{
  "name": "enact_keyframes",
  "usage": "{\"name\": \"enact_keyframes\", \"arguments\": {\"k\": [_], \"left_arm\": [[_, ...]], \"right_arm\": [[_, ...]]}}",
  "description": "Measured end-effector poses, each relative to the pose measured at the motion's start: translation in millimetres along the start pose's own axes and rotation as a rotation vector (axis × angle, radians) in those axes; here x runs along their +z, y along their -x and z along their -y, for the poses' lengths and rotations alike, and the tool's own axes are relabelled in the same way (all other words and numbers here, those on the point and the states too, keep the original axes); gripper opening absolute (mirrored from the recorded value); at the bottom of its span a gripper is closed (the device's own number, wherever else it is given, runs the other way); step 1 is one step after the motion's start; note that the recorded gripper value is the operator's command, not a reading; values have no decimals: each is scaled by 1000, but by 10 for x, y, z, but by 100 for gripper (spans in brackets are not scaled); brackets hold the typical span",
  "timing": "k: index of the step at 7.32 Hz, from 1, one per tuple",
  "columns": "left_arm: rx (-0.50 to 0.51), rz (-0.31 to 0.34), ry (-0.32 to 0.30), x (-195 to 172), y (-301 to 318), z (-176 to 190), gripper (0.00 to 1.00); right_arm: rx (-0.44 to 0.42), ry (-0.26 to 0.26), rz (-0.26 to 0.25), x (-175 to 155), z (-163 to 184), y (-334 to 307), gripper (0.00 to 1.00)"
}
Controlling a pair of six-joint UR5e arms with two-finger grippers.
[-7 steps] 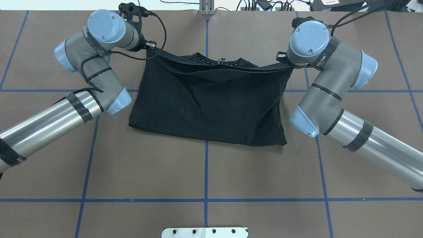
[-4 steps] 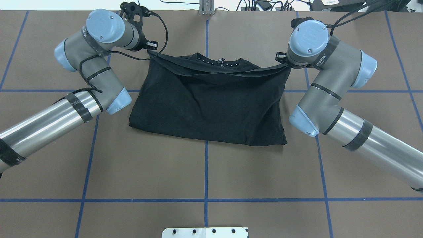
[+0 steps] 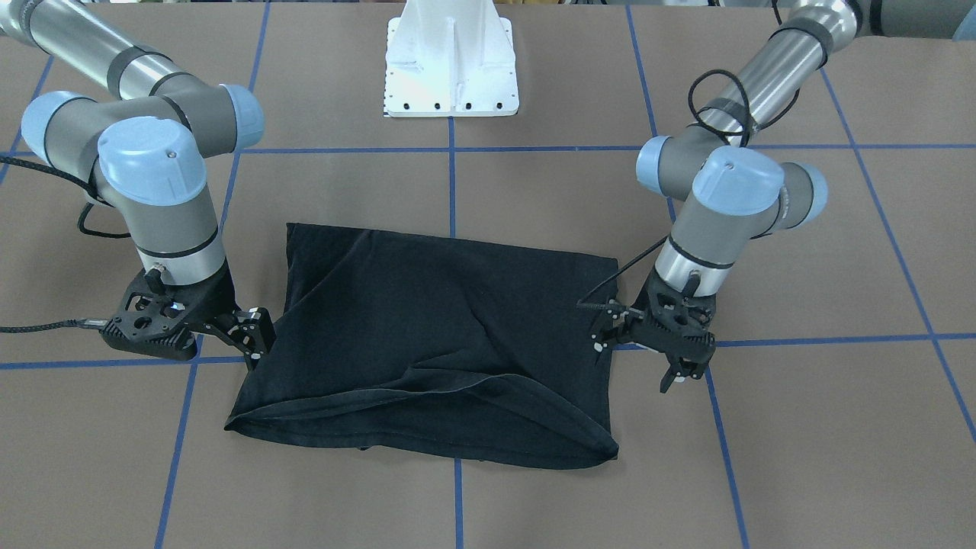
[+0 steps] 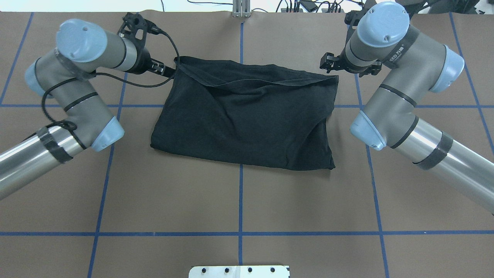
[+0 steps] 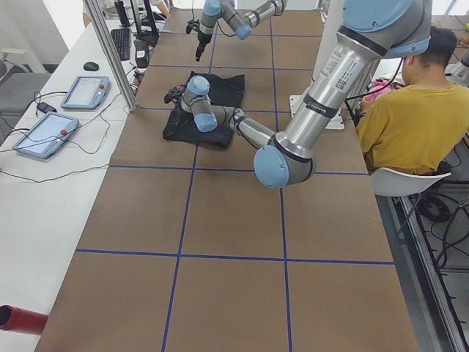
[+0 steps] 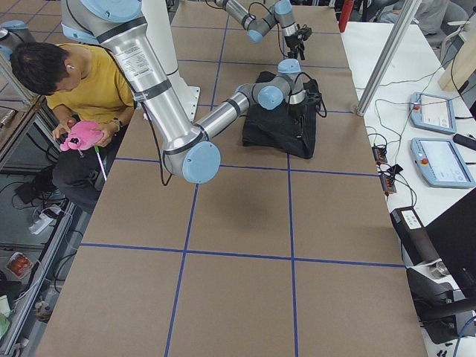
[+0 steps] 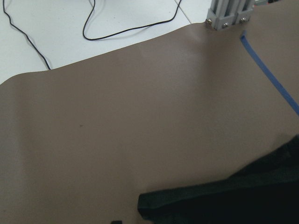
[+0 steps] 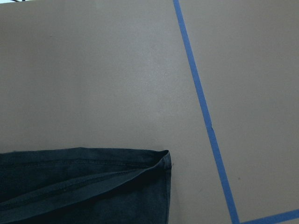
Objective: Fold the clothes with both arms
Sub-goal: 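Move the left gripper to the folded shirt's side edge nearest it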
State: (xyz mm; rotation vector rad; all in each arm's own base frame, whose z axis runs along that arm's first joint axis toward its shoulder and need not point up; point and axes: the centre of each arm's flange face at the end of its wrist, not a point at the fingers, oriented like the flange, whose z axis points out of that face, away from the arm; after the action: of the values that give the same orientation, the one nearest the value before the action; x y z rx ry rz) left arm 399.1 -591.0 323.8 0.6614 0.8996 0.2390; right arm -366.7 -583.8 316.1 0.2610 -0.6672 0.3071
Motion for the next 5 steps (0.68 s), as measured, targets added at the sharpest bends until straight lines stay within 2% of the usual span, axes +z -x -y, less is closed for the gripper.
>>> {"name": "enact_keyframes", "arguments": {"k": [2,5], "left_arm": [[-33,-49,4,-331,26,-438,100],[-129,-144,51,-170,-289,-1291,99]], "right_arm": [[-11,-8,26,-157,-102,-94,100],[-18,-11,37,-204,-174,-90,100]]}}
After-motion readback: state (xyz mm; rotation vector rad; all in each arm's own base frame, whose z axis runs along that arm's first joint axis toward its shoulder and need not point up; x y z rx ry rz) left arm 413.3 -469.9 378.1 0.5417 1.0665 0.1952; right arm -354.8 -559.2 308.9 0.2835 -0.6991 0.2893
